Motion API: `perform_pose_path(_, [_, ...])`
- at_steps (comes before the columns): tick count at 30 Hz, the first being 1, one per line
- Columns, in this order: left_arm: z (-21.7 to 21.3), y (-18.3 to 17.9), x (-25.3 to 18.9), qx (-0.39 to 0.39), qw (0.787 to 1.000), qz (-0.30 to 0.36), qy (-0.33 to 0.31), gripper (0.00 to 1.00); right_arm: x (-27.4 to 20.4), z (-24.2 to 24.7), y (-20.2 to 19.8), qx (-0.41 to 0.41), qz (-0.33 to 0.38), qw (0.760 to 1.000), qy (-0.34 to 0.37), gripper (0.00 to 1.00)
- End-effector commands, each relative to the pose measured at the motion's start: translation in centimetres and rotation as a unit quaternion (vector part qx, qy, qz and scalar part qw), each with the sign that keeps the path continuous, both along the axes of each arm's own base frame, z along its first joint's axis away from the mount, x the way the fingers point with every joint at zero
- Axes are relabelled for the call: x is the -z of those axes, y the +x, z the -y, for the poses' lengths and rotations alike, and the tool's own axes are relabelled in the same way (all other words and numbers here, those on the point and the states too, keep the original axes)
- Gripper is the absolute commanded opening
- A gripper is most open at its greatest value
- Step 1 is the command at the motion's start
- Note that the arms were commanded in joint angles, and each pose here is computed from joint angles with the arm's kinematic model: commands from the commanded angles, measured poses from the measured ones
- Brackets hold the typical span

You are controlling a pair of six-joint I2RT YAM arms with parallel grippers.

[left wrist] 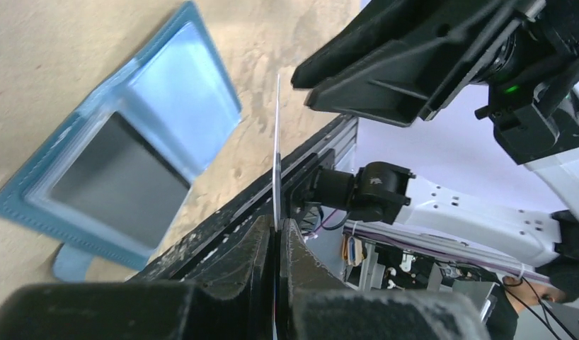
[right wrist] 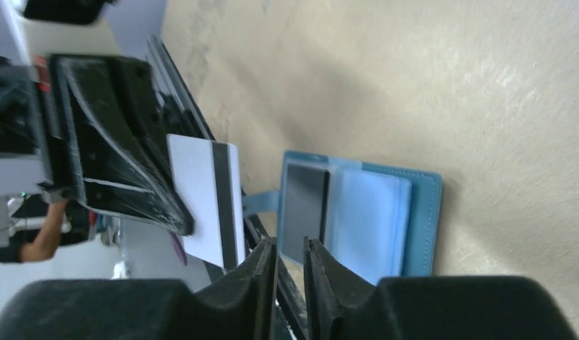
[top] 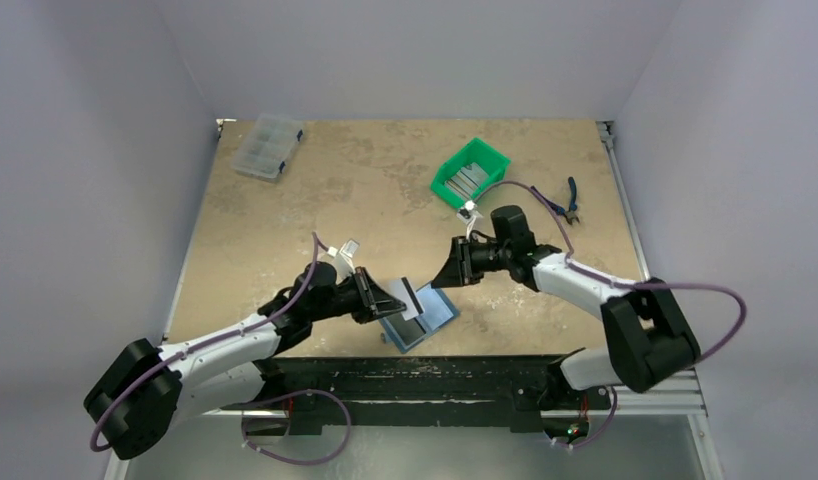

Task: Put the credit cards into the card holder
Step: Pick up the credit card from the storage box, then insert the credit card into the card holder.

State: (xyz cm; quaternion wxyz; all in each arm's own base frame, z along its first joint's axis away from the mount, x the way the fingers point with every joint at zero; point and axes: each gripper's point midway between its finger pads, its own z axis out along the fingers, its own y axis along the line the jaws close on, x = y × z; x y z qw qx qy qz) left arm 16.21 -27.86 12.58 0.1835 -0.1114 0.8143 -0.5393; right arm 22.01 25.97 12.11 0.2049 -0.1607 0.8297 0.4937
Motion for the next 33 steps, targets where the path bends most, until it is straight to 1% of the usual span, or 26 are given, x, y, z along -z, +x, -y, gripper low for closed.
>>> perform_pose_path(1, [-0.8,-1.4,3.2,0.013,0.998,-0.048,0.046,0.0,2.6,-0.7,-1.5,-0.063,-0.025,0.998,-0.011,0.14])
perform_pose_path(2, [-0.7,-1.6,3.4,0.021,0.997,-0.052,0.045,0.0,2.9,-0.9,-1.5,-0.066,-0.026,0.997,-0.009,0.09])
perform_pose_path(5, [-0.2,-2.1,4.3,0.04,0.997,-0.064,0.035,0.0,4.1,-0.9,-1.3,-0.066,-0.031,0.997,-0.016,0.05])
perform_pose_path(7, [-0.1,-2.1,5.1,0.042,0.996,-0.069,0.038,0.0,5.1,-0.7,-1.1,-0.059,-0.032,0.997,-0.029,0.0])
perform_pose_path(11, [0.0,-2.2,6.1,0.046,0.995,-0.076,0.041,0.0,6.6,-0.2,-0.4,-0.032,-0.031,0.998,-0.054,0.0])
perform_pose_path(16, [0.6,-2.6,6.2,0.06,0.995,-0.079,0.006,0.0,8.5,0.2,-0.2,-0.011,-0.046,0.996,-0.071,0.0])
perform_pose_path(18, [0.7,-2.7,6.4,0.064,0.995,-0.083,0.004,0.0,8.9,0.3,-0.4,-0.005,-0.05,0.996,-0.073,0.0])
perform_pose_path(26, [0.9,-3.2,6.4,0.068,0.993,-0.09,-0.038,0.0,10.0,0.5,-0.7,-0.007,-0.063,0.995,-0.077,0.0])
perform_pose_path(33, [1.4,-2.8,6.7,0.071,0.993,-0.087,-0.046,0.0,10.2,0.6,-0.7,-0.006,-0.066,0.994,-0.082,0.0])
